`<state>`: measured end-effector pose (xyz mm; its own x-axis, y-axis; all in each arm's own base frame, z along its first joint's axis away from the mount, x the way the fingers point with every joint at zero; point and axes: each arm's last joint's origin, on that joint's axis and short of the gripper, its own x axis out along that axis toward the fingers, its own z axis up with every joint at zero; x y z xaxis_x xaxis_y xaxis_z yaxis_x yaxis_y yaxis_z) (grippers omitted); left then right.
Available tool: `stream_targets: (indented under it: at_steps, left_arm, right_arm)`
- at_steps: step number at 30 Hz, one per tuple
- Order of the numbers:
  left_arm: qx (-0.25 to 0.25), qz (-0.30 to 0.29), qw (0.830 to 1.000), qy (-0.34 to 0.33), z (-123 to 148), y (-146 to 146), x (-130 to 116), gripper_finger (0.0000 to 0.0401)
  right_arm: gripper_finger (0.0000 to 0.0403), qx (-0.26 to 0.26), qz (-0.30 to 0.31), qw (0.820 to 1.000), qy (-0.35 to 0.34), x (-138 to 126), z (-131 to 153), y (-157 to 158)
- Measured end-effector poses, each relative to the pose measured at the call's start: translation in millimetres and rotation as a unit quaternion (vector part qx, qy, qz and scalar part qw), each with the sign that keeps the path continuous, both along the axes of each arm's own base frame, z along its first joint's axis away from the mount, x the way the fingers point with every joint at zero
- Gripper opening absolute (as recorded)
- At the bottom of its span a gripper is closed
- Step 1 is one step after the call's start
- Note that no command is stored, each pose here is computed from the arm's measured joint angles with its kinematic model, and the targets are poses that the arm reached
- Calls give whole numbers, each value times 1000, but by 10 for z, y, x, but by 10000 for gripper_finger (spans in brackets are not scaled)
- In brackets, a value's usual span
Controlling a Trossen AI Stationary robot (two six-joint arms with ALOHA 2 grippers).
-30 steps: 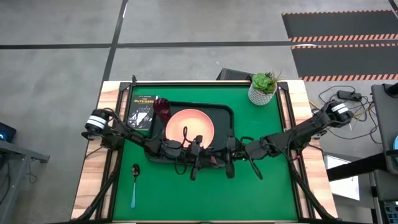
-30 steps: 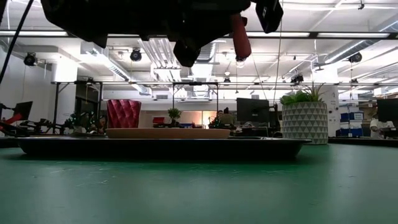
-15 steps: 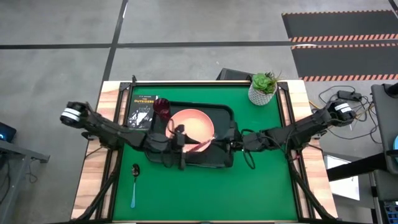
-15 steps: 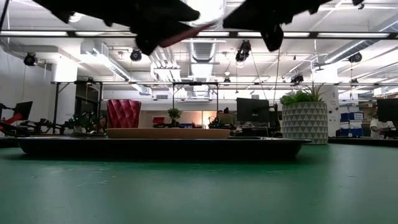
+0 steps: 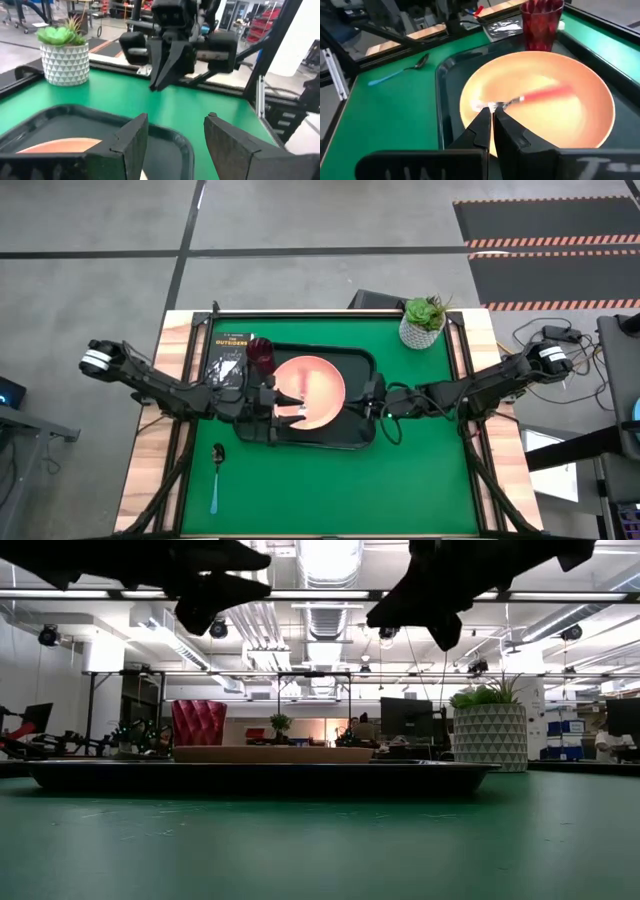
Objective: Pick and place plate/cup/fork/spoon on tray
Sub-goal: Put the pink fork on the black table tray
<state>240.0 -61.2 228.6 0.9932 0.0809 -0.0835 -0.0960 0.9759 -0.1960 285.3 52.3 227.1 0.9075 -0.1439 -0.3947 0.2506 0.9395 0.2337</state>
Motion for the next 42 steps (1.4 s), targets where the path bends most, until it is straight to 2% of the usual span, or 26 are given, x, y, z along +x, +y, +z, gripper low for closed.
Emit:
stream_targets:
  at_steps: [10, 13, 19, 23, 28, 35, 38, 42]
  left_arm:
    - [8, -3, 1000, -1, 1, -2, -33, 173]
    - [38, -4, 999, -15, 77, 14, -75, 173]
    - [111, 14, 994, -18, 231, 76, -229, 173]
    - [155, 44, 985, 54, 213, 166, -371, 173]
    - [129, 51, 978, 155, 111, 257, -422, 170]
    - [127, 2, 965, 229, -95, 275, -207, 145]
    - [140, -12, 944, 297, -186, 284, -35, 136]
    - [160, -32, 903, 397, -281, 318, 215, 133]
  right_arm:
    - [8, 24, -19, 999, 28, -6, -24, -29]
    - [8, 25, -30, 999, 26, 69, 42, -77]
    - [8, 15, -40, 996, 79, 355, 23, -228]
    - [8, 6, -16, 990, 142, 516, 19, -332]
    - [8, -29, -10, 983, 183, 538, 120, -357]
    - [8, -61, -17, 982, 178, 343, 194, -385]
    - [8, -73, -25, 981, 179, 224, 180, -400]
    - [8, -80, -22, 985, 150, 81, 206, -411]
